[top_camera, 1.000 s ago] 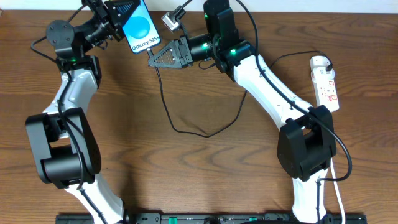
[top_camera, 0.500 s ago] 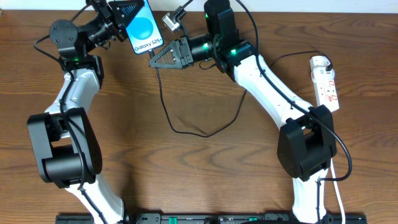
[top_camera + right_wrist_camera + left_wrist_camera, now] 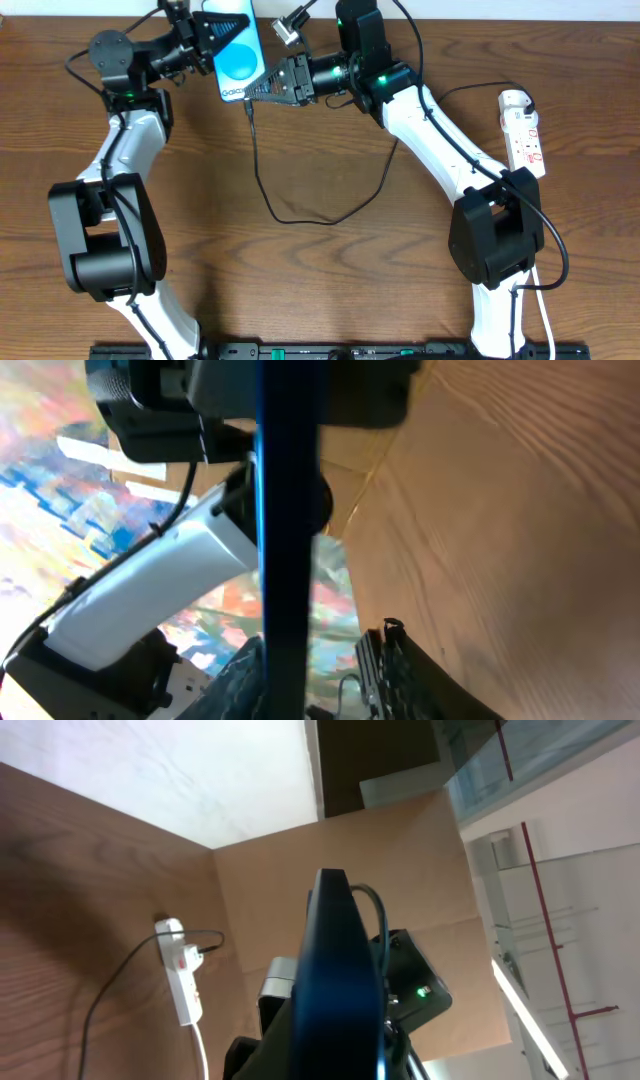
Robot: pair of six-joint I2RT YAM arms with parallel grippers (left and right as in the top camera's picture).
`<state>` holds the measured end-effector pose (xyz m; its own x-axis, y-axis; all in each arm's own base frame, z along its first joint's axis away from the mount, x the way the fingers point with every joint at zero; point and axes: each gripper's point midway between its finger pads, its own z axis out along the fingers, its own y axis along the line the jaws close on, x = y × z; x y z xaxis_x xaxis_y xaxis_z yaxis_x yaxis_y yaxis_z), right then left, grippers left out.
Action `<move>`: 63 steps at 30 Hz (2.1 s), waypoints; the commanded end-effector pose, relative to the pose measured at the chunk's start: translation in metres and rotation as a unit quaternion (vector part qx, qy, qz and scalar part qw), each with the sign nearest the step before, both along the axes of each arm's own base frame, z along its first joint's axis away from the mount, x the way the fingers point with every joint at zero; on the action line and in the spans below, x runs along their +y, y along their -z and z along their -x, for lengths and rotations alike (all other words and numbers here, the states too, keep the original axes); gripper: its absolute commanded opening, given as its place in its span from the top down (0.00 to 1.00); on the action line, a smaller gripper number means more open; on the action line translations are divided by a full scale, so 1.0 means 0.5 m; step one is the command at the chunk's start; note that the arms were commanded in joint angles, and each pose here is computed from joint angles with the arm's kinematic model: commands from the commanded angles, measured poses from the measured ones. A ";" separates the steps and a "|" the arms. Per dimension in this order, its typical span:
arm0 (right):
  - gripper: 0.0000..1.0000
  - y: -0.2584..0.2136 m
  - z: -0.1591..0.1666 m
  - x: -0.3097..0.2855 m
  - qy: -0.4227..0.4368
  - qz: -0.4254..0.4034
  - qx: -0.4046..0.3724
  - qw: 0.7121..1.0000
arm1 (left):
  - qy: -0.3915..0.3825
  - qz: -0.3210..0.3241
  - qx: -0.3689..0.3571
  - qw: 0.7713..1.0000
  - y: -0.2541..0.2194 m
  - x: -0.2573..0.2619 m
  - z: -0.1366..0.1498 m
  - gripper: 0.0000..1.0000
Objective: Plug charger to phone and switch on socket
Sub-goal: 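Open the right gripper and withdraw it from the plugged phone, then lower the phone with the left gripper onto the table center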
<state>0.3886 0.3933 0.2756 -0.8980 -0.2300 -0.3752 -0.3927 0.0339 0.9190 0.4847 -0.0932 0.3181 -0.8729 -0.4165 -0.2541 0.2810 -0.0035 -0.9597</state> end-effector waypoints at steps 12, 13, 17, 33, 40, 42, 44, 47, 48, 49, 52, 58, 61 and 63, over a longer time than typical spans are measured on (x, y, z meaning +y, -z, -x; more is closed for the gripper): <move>0.52 -0.001 -0.032 -0.040 0.014 -0.004 -0.033 0.999 | 0.008 -0.043 0.007 0.999 0.050 0.044 0.002 0.93; 0.39 -0.001 -0.040 -0.049 0.019 -0.005 -0.039 0.999 | 0.010 -0.046 0.013 0.999 0.061 0.044 0.001 0.93; 0.17 0.004 -0.069 -0.082 0.037 -0.004 -0.059 0.998 | 0.021 -0.057 0.023 0.998 0.094 0.038 0.006 0.93; 0.14 0.205 -0.131 -0.216 0.164 0.229 -0.038 0.959 | -0.014 -0.236 0.156 0.959 0.372 -0.057 0.049 0.93; 0.14 0.228 -0.127 -0.232 0.167 0.260 -0.040 0.950 | -0.005 -0.363 0.132 0.922 0.448 -0.113 0.075 0.93; 0.14 0.234 -0.125 -0.237 0.168 0.269 -0.039 0.948 | -0.007 -0.379 0.131 0.916 0.460 -0.122 0.074 0.93; 0.14 0.238 -0.122 -0.239 0.165 0.274 -0.039 0.947 | -0.008 -0.388 0.132 0.912 0.472 -0.127 0.073 0.92; 0.14 0.246 -0.119 -0.245 0.166 0.285 -0.035 0.943 | -0.005 -0.388 0.138 0.911 0.493 -0.131 0.071 0.93; 0.14 0.248 -0.118 -0.247 0.167 0.290 -0.034 0.942 | -0.004 -0.388 0.142 0.911 0.501 -0.131 0.070 0.93; 0.14 0.251 -0.116 -0.249 0.166 0.294 -0.034 0.941 | -0.003 -0.387 0.152 0.910 0.514 -0.131 0.072 0.93; 0.14 0.256 -0.115 -0.254 0.166 0.301 -0.033 0.938 | 0.002 -0.384 0.166 0.908 0.539 -0.132 0.073 0.93; 0.15 0.258 -0.112 -0.255 0.165 0.304 -0.032 0.938 | 0.002 -0.374 0.194 0.907 0.573 -0.135 0.072 0.93; 0.17 0.264 -0.112 -0.259 0.168 0.313 -0.031 0.934 | 0.004 -0.374 0.197 0.906 0.579 -0.136 0.074 0.93; 0.17 0.269 -0.112 -0.263 0.171 0.324 -0.031 0.930 | 0.004 -0.375 0.197 0.906 0.581 -0.137 0.074 0.92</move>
<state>0.4425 0.2629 0.1413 -0.9490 -0.1193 -0.2919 -0.2912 0.6870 0.6657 0.4455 -0.1609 0.0280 -0.9605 -0.2403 -0.1402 -0.0709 0.6988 -0.7118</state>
